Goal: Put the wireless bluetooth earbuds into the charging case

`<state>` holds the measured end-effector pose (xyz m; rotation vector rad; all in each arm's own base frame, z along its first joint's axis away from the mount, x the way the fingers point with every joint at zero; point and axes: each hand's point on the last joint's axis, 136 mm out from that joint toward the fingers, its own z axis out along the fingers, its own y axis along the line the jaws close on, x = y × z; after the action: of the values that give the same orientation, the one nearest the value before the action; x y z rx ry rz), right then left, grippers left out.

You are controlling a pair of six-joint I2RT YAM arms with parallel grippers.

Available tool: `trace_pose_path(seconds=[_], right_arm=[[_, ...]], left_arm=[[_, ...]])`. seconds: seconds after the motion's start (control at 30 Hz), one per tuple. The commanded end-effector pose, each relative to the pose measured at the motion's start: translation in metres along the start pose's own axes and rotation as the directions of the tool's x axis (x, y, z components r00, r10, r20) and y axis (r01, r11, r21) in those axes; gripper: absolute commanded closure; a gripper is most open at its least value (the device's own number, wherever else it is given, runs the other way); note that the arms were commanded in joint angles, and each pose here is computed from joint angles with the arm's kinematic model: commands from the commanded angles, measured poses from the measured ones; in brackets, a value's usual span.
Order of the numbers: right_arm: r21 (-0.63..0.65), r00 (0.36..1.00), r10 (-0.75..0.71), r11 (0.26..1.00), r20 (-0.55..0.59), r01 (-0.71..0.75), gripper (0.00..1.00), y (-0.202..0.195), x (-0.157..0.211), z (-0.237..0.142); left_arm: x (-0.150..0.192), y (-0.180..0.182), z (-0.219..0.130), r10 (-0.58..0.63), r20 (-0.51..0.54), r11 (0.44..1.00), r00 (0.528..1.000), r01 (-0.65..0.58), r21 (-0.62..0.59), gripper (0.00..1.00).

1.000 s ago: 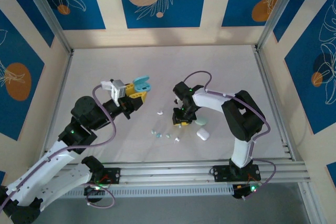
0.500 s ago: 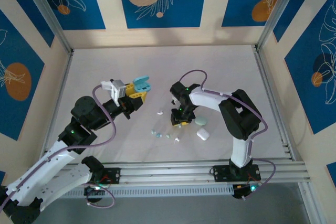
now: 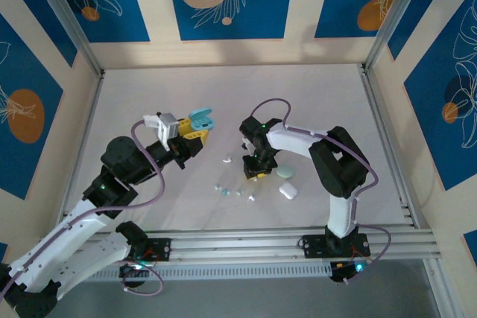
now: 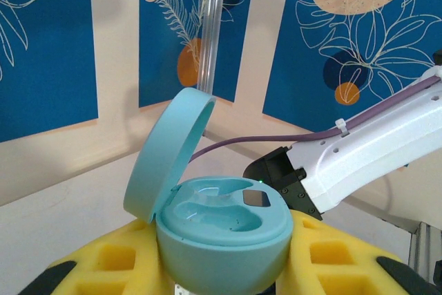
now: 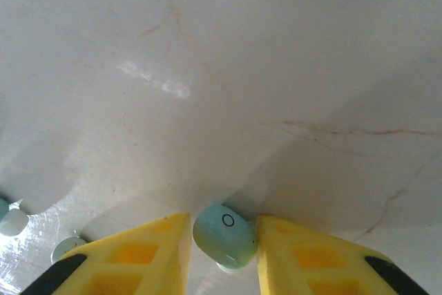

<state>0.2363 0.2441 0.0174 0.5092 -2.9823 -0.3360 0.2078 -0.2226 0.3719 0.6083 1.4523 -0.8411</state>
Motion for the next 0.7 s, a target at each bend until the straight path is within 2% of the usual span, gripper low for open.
trace_pose_path(seconds=[0.0, 0.3, 0.5, 0.67], right_arm=[[-0.045, 0.999, -0.047, 0.998, 0.011, 0.047, 0.66, 0.013, -0.007, 0.005], [-0.109, 0.996, -0.093, 0.990, 0.006, 0.093, 0.64, 0.029, -0.003, -0.004], [-0.035, 0.998, -0.061, 0.998, 0.006, 0.061, 0.62, 0.013, 0.000, -0.013], [-0.043, 0.992, -0.127, 0.991, 0.019, 0.128, 0.58, 0.014, -0.008, -0.013]], left_arm=[[-0.023, -0.008, -0.002, 0.005, 0.070, 1.000, 0.998, -0.007, 0.029, 0.73], [-0.023, -0.008, -0.003, 0.003, 0.071, 1.000, 0.997, -0.005, 0.029, 0.73], [-0.022, -0.007, -0.004, 0.004, 0.069, 1.000, 0.998, -0.006, 0.023, 0.73], [-0.022, -0.008, -0.002, -0.002, 0.067, 0.999, 0.998, 0.000, 0.033, 0.73]])
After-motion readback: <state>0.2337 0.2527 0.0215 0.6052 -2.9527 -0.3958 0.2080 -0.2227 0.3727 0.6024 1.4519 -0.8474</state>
